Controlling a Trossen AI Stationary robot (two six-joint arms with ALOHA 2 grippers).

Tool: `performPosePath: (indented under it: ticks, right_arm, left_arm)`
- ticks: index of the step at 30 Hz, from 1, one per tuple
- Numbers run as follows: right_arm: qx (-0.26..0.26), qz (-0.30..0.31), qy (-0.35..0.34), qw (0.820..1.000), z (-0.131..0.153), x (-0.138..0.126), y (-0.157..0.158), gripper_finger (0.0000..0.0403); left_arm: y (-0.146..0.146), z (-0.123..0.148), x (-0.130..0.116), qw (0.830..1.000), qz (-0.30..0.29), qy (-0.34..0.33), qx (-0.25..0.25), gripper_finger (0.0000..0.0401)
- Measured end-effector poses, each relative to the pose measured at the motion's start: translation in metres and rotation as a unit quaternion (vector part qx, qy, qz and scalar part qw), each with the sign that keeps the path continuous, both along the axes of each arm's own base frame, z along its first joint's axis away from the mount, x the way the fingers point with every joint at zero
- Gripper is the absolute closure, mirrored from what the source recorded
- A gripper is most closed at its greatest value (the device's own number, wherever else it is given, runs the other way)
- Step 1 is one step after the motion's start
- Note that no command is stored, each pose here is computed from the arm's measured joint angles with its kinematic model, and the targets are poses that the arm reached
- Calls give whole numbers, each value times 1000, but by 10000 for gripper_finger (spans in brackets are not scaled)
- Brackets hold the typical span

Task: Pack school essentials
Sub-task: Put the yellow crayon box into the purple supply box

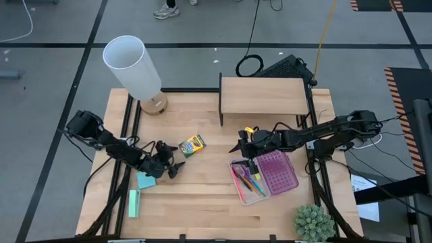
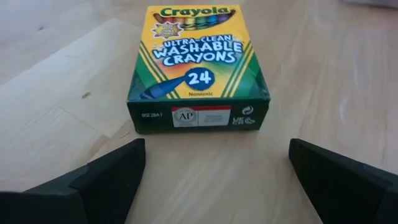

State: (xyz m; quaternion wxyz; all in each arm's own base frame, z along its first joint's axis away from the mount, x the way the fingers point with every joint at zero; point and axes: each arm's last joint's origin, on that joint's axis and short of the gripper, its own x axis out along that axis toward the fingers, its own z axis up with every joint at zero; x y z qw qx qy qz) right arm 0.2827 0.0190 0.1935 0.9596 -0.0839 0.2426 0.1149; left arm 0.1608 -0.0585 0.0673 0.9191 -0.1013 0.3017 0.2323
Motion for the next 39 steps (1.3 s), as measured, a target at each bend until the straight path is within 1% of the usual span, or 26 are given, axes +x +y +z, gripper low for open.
performPosePath:
  ticks: [4, 9, 13, 18, 26, 30, 33, 37, 39]
  right_arm:
    - [0, -1, -1, 1000, 0, 0, -1, 179]
    - [-1, -4, -2, 1000, 0, 0, -2, 179]
    - [-1, -4, -1, 1000, 0, 0, -2, 179]
    - [-1, -4, 1, 1000, 0, 0, -2, 179]
    - [-2, -4, 0, 1000, 0, 0, -2, 179]
    - [-2, -4, -3, 1000, 0, 0, -2, 179]
    - [-2, -5, -18, 1000, 3, 2, -2, 179]
    - [-14, -34, -69, 997, 9, 8, -2, 179]
    - [-13, -34, -86, 996, 7, 13, 0, 179]
  left_arm:
    - [0, 0, 1, 1000, 6, -8, -6, 1]
    - [-1, 2, 3, 1000, -4, -17, -1, 1]
    - [0, 2, 3, 1000, 8, -23, -14, 1]
    - [0, 2, 3, 1000, 3, -18, -5, 1]
    - [0, 2, 3, 1000, 6, -20, -5, 1]
    - [-1, 3, 6, 1000, -1, -18, 6, 1]
    - [-2, 5, 9, 1000, -2, -19, 11, 1]
    - [-3, 5, 10, 1000, -3, -20, 14, 1]
    - [-3, 6, 10, 1000, -2, -21, 15, 1]
